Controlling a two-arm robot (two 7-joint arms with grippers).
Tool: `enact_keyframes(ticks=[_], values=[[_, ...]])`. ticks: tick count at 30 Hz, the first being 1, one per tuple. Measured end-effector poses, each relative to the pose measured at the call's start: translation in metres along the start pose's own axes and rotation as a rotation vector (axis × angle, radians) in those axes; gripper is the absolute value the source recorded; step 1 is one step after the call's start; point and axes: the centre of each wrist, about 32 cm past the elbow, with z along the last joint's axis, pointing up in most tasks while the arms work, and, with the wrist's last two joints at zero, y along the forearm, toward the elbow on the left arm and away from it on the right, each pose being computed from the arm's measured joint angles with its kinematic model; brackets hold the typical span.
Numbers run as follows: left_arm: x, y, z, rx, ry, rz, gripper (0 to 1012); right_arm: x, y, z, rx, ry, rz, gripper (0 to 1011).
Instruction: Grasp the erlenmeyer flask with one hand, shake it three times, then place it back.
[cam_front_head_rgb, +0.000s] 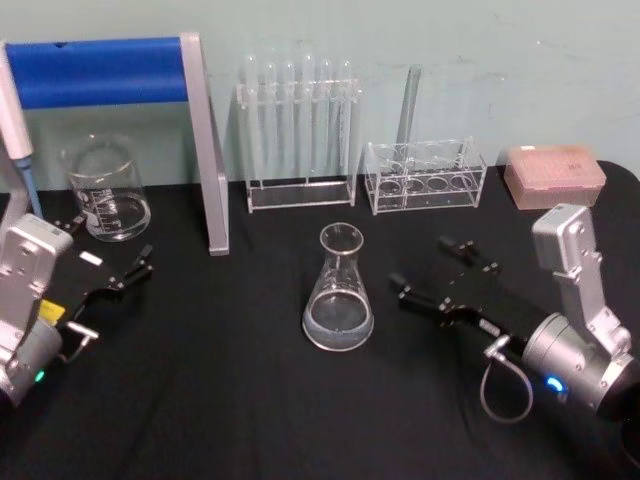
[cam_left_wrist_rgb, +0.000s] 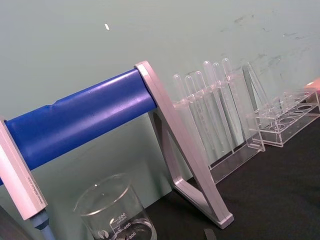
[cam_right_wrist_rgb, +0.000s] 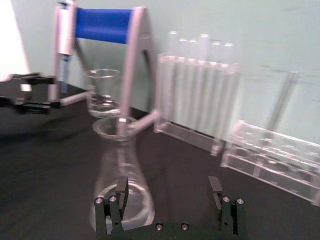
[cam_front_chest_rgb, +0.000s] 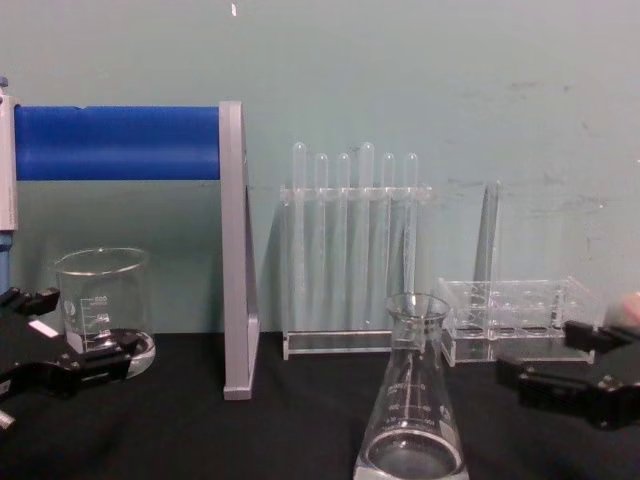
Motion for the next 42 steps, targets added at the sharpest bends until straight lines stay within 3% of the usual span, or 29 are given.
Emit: enact_keyframes(ticks=[5, 12, 16, 26, 42], values=[[0.0000, 0.0000, 0.0000, 0.000, 0.000, 0.000, 1001, 0.010, 0.003, 0.002, 0.014, -0.030, -0.078, 1000], [0.0000, 0.0000, 0.0000, 0.000, 0.000, 0.000, 1001, 0.019, 0.021, 0.004, 0.031, -0.111, -0.203, 1000], [0.0000, 0.0000, 0.0000, 0.000, 0.000, 0.000, 1001, 0.023, 0.035, 0.002, 0.037, -0.190, -0.284, 1000], [0.0000, 0.0000, 0.0000, 0.000, 0.000, 0.000, 1001, 0.024, 0.055, -0.011, 0.042, -0.388, -0.375, 1000], [0.0000, 0.0000, 0.0000, 0.000, 0.000, 0.000, 1001, 0.024, 0.056, -0.012, 0.044, -0.401, -0.380, 1000]])
